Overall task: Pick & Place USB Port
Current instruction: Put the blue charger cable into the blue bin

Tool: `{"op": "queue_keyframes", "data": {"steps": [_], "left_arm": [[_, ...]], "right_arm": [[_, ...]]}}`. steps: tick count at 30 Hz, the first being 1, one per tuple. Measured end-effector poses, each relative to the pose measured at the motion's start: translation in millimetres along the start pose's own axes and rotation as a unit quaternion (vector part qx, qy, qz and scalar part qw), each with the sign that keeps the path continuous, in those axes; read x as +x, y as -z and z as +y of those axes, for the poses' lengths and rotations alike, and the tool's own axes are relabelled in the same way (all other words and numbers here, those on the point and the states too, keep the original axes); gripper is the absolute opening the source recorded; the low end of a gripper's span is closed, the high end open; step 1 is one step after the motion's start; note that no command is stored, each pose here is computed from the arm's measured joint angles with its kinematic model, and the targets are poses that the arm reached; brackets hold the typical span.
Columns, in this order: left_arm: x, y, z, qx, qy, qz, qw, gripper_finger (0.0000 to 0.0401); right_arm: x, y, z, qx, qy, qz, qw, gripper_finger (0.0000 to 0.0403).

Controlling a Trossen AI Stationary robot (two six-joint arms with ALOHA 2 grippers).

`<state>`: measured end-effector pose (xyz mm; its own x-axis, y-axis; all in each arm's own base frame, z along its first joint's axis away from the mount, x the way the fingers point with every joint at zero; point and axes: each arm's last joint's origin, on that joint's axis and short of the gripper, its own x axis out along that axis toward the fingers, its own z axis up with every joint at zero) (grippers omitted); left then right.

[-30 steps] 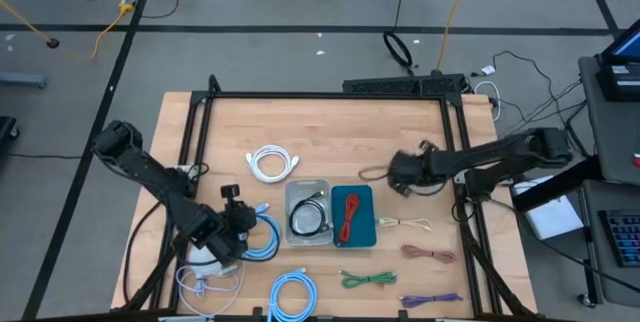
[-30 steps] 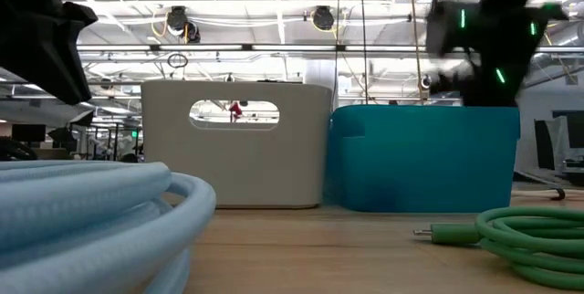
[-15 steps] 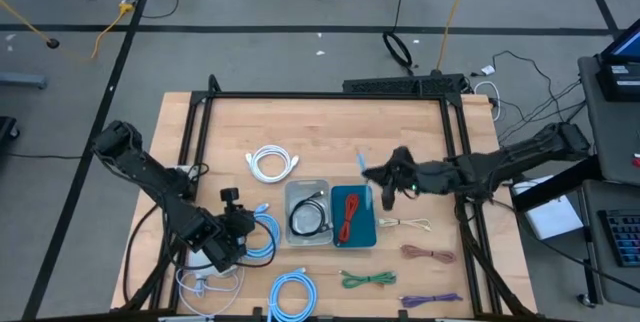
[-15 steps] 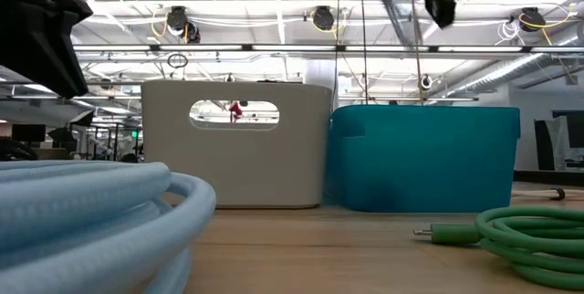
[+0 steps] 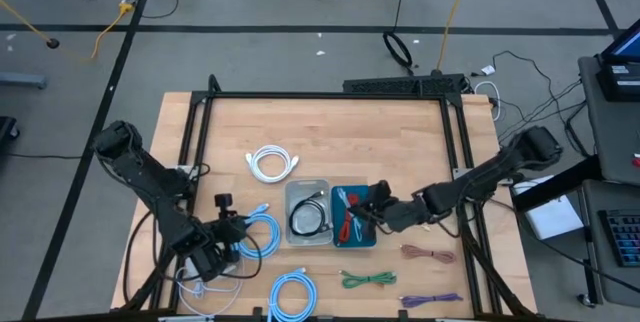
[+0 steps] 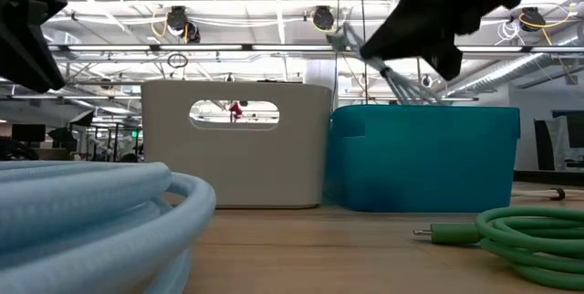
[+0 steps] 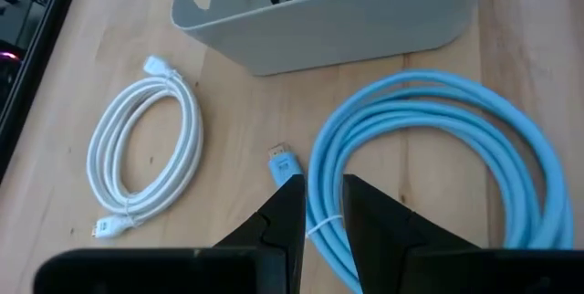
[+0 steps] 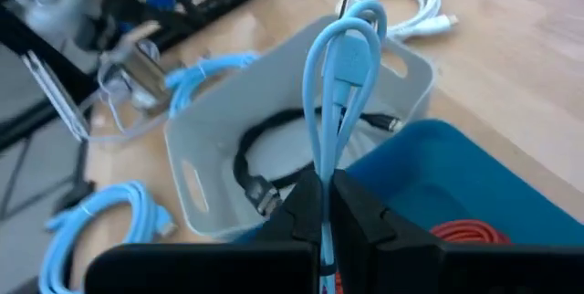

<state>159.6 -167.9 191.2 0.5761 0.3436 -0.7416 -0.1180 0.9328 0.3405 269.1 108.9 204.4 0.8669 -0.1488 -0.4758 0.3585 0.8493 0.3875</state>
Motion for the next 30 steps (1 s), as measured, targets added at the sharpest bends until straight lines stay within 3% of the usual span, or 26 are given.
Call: {"op": "queue_keyframes", "data": {"steps": [17,30], "left_arm": [[-2.5,1.5,-1.3,0.002,-0.006,-0.014,1.0,0.0081],[-2.5,1.5,-1.3,0.003,-0.007,-0.014,1.0,0.0081]], "right_arm": [[4.1,11.5,-8.4,0.049,0.026,0.062,0.997,0.0003],[1.0,4.4,-6.9,0.01,0.004,0.054,0.998,0.0086]]}}
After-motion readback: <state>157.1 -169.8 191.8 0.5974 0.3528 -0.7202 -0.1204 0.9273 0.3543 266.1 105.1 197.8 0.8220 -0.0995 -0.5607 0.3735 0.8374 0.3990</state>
